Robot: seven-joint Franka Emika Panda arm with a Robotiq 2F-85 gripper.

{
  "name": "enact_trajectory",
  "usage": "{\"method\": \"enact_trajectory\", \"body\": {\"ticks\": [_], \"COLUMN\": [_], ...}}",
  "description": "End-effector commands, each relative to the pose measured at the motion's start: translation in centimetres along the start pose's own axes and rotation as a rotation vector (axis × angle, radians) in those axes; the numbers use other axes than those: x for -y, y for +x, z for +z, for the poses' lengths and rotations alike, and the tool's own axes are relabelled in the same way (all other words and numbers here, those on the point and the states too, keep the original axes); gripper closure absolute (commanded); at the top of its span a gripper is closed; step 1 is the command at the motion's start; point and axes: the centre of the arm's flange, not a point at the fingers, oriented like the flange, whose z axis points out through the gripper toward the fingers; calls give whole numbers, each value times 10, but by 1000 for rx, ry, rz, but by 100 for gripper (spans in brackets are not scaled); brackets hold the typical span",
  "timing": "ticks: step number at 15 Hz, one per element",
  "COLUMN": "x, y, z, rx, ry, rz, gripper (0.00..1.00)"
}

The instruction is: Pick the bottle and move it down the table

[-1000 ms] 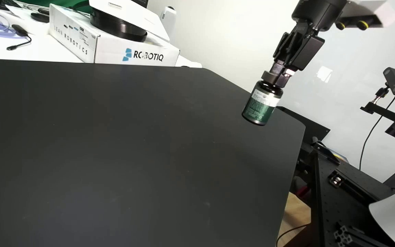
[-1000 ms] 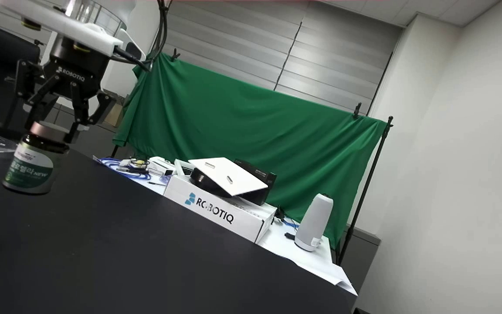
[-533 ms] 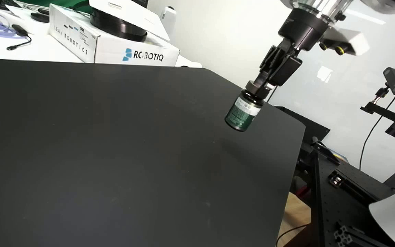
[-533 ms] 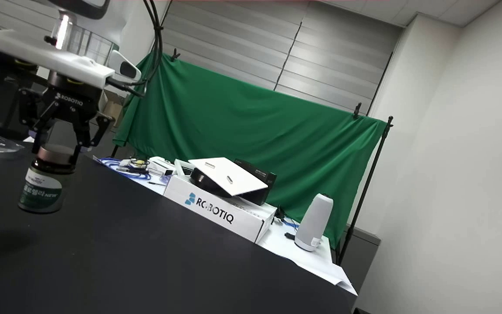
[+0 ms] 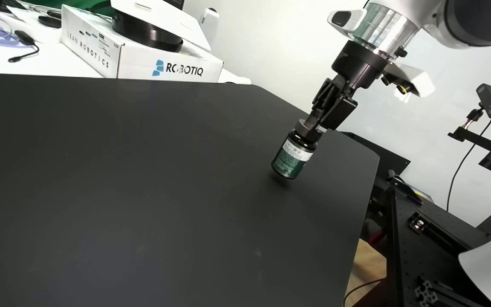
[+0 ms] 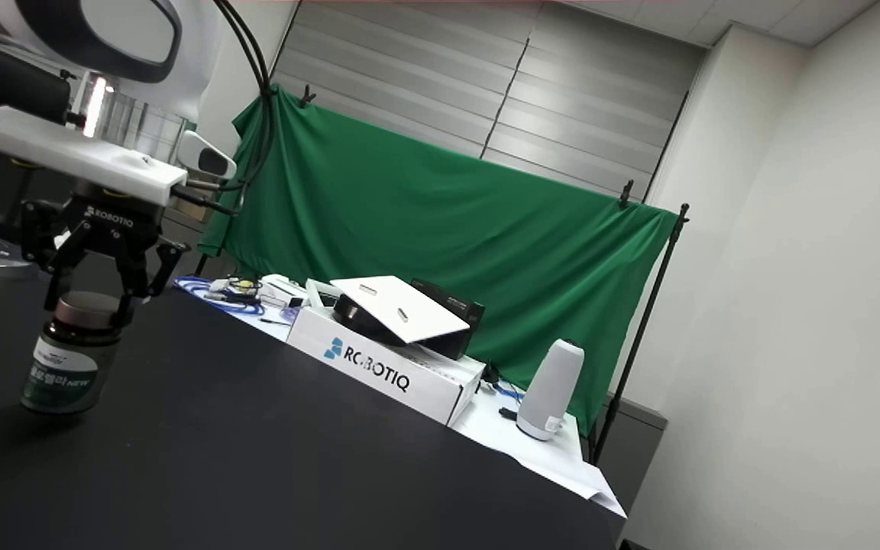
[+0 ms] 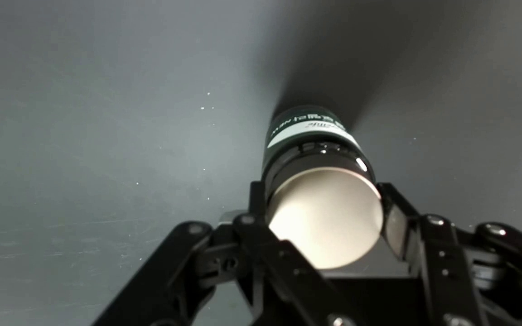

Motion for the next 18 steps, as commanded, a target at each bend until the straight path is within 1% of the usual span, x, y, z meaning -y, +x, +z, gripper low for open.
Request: {"method": "enact_trajectory", "body": {"ticks": [1, 5, 6, 7, 8, 9, 10, 13, 15, 16, 17, 18], "x": [-2, -5, -6, -6, -7, -8, -10, -13, -15, -16, -14, -15], "y": [-5, -6, -4, -3, -2, 0, 1, -1, -5, -9, 0, -2], "z": [15, 21, 17, 12, 3, -5, -18, -52, -68, -70, -50, -56], "rx": [-4, 10, 13, 8, 2, -1, -11, -27, -21, 5, -8, -1], "ry": [-24, -20, -12, -15, -16, -16, -13, -23, -17, 8, -12, -3], "rz": [21, 23, 16, 21, 22, 26, 31, 44, 45, 44, 31, 34], "gripper": [64, 64, 14, 13, 7, 2, 0, 0, 0, 0, 0, 0]}}
